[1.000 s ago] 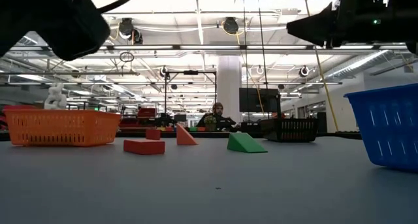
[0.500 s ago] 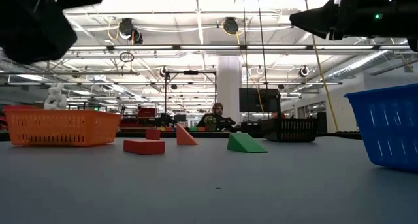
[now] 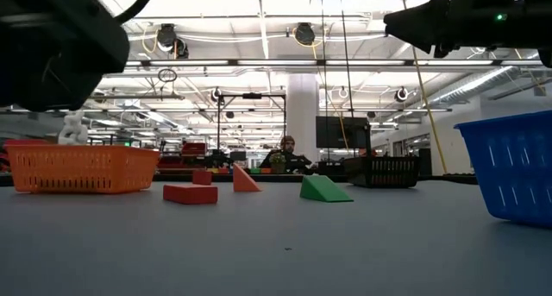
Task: Sort & place blocks by color
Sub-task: Put the green block into the orange bin
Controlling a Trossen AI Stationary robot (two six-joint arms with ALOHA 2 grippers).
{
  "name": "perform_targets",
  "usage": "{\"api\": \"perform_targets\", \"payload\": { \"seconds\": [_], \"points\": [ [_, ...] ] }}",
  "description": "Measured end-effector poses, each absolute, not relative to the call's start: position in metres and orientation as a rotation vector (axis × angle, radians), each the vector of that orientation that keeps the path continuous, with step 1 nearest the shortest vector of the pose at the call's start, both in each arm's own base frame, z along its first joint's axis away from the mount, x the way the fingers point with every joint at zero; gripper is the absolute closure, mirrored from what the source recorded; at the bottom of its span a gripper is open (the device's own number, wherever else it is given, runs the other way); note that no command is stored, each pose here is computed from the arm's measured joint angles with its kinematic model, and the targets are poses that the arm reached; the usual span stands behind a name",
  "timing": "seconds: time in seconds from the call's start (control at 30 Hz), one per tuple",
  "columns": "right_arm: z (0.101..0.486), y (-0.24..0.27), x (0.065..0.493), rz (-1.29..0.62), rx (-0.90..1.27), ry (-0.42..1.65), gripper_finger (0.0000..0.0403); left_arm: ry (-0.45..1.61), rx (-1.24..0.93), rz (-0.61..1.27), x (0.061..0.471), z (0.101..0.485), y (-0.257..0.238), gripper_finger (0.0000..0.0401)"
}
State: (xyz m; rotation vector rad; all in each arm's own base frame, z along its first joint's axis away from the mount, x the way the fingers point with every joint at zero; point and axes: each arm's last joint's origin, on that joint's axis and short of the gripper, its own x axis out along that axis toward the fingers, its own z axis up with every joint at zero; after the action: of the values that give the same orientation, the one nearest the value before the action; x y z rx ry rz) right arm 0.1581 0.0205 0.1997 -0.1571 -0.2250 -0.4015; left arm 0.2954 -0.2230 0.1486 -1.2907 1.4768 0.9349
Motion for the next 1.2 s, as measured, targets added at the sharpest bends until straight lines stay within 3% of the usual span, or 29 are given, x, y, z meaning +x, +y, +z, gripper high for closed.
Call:
{"api": "perform_targets", "payload": {
  "seconds": [0.47,0.67,0.83,1.03,1.2],
  "points": [
    [0.199,0.028,0.157,-0.354,-0.149,-0.219,0.0206,1.51,-1.137,0.952,0.29,0.148,-0.213,0.0213],
    [0.199,0.028,0.157,-0.355,-0.156,-0.217,0.0206,1.524,-1.105,0.93,0.292,0.148,-0.208,0.027],
    [0.199,0.028,0.157,-0.356,-0.156,-0.217,0.0206,1.539,-1.075,0.875,0.299,0.148,-0.199,0.027],
    [0.199,0.028,0.157,-0.356,-0.156,-0.217,0.0206,1.575,-1.043,0.717,0.313,0.17,-0.16,0.027],
    [0.199,0.028,0.157,-0.356,-0.156,-0.217,0.0206,1.529,-0.927,0.763,0.303,0.209,-0.108,0.027]
  ]
}}
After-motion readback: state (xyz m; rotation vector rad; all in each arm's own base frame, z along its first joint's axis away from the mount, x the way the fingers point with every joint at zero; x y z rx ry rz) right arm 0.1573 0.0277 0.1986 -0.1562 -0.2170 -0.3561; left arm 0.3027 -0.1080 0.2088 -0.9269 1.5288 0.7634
